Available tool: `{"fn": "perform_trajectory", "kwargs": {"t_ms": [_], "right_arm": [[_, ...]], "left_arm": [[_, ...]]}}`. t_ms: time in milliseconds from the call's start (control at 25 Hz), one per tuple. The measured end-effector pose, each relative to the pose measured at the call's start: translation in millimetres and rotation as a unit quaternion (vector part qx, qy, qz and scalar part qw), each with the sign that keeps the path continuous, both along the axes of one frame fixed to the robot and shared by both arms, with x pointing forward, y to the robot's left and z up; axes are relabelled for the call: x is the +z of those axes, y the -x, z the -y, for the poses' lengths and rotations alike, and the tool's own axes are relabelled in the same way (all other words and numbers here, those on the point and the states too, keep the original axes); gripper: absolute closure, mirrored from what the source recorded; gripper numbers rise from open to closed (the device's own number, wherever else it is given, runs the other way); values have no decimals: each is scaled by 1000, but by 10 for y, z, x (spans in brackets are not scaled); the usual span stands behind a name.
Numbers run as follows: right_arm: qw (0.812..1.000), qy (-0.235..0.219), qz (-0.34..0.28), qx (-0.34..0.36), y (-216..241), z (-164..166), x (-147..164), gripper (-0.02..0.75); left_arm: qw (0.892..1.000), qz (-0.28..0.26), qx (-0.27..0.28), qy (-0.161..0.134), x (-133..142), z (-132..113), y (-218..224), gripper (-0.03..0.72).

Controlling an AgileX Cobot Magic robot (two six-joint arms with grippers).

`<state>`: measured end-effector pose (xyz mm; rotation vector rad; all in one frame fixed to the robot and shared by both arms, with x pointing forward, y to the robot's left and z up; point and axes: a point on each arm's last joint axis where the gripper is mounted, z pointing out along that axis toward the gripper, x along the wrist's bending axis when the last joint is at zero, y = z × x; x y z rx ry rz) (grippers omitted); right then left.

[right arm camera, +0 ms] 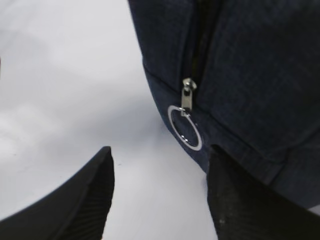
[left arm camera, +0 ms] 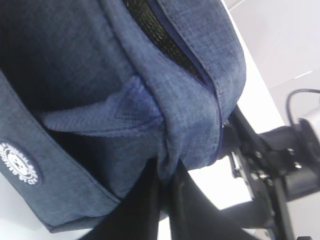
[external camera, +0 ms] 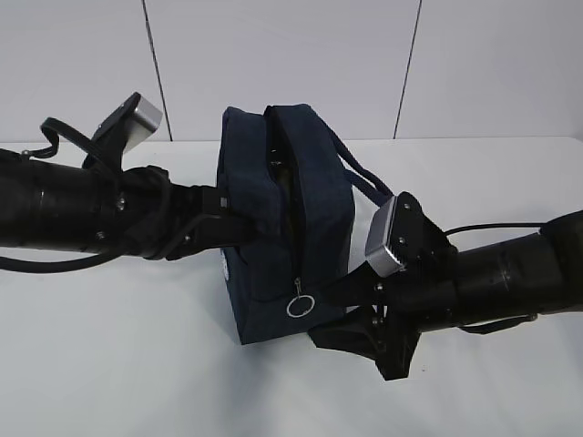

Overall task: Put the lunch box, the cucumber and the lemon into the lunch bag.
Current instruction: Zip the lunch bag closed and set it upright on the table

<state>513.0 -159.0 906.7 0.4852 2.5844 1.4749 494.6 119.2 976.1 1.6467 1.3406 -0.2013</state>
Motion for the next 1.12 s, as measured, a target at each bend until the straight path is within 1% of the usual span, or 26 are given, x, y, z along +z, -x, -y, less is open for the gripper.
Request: {"fn": "perform_trajectory", "kwargs": {"t_ms": [360, 520, 720, 920, 1040, 1120], "right_arm": [[1000, 8, 1, 9, -118, -31, -142, 288], [1000, -8, 3, 19, -105, -51, -119, 288], [1000, -17, 4, 25, -96, -62, -104, 288], [998, -50, 4, 43, -68, -96, -52, 288], [997, -55, 5, 46, -64, -101, -45, 288], [998, -46, 5, 41, -73, -93, -57, 288]], "left_arm": [[1000, 0, 0, 0, 0, 0, 0, 691], [1000, 0, 0, 0, 0, 0, 0, 691], [1000, 0, 0, 0, 0, 0, 0, 691], [1000, 0, 0, 0, 0, 0, 0, 691], [1000, 0, 0, 0, 0, 0, 0, 691], [1000, 0, 0, 0, 0, 0, 0, 691]]}}
